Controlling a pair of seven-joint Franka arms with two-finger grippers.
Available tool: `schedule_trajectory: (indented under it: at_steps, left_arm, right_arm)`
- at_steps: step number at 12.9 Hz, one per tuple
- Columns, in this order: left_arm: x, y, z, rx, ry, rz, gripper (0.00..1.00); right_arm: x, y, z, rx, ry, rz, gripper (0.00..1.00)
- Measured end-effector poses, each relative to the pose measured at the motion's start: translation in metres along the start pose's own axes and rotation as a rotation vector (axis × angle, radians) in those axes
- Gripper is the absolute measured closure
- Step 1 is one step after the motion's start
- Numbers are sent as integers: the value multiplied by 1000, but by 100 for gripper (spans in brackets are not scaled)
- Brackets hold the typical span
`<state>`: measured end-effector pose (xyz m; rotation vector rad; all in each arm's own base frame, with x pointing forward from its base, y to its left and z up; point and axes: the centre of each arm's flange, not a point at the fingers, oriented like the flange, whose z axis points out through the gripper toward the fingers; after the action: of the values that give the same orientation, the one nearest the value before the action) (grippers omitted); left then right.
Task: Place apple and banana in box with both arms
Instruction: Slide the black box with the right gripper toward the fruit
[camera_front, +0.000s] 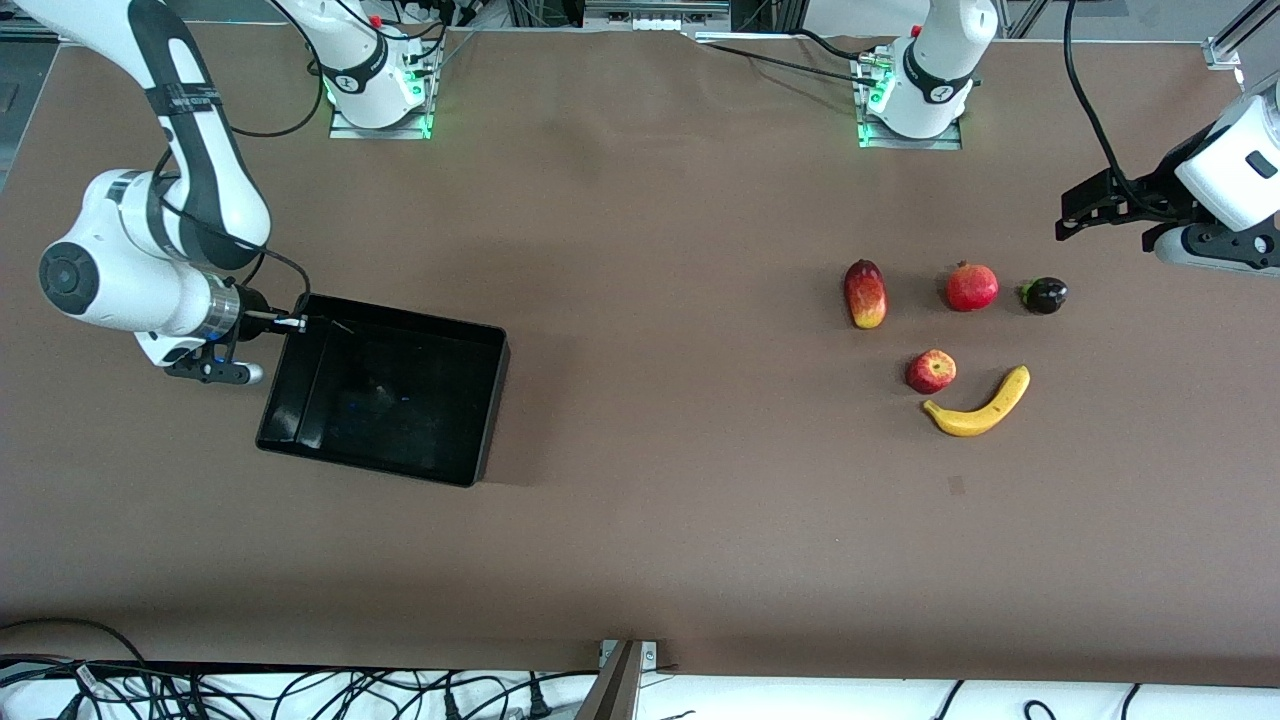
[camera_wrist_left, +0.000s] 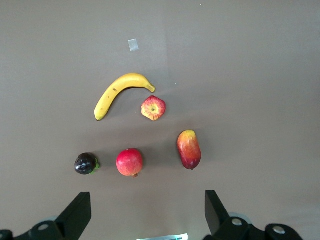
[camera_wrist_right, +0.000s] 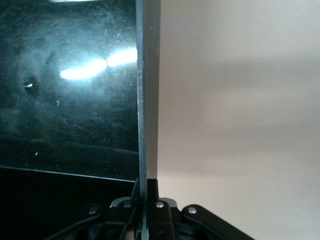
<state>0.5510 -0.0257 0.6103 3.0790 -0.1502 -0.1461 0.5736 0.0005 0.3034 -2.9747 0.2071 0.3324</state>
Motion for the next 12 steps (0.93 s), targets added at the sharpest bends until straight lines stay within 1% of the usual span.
schedule_trajectory:
  at_steps: [1, 2, 4, 6, 8, 9, 10, 12]
  left_arm:
    - [0, 0, 0, 0, 0, 0, 0]
    - [0, 1, 0, 0, -1, 1, 0]
    - [0, 1, 0, 0, -5, 3, 0]
    - [-1, 2, 1, 0, -8, 3, 0]
    - [-1, 2, 1, 0, -10, 4, 0]
    - [-1, 3, 1, 0, -11, 5, 0]
    - [-1, 3, 1, 0, -11, 6, 0]
    - [-1, 5, 1, 0, -12, 9, 0]
  right_arm:
    - [2, -20, -13, 16, -5, -22, 94]
    - [1, -43, -24, 20, -19, -57, 94]
    - [-11, -110, -43, 8, -63, -168, 94]
    - [-28, -198, -48, -16, -56, -311, 94]
    - [-50, -275, -34, -40, -55, -421, 94]
    - [-61, -309, -22, -54, -60, -437, 94]
    - [-73, -342, -9, -68, -60, -415, 94]
    - [-95, -402, 16, -83, -41, -361, 94]
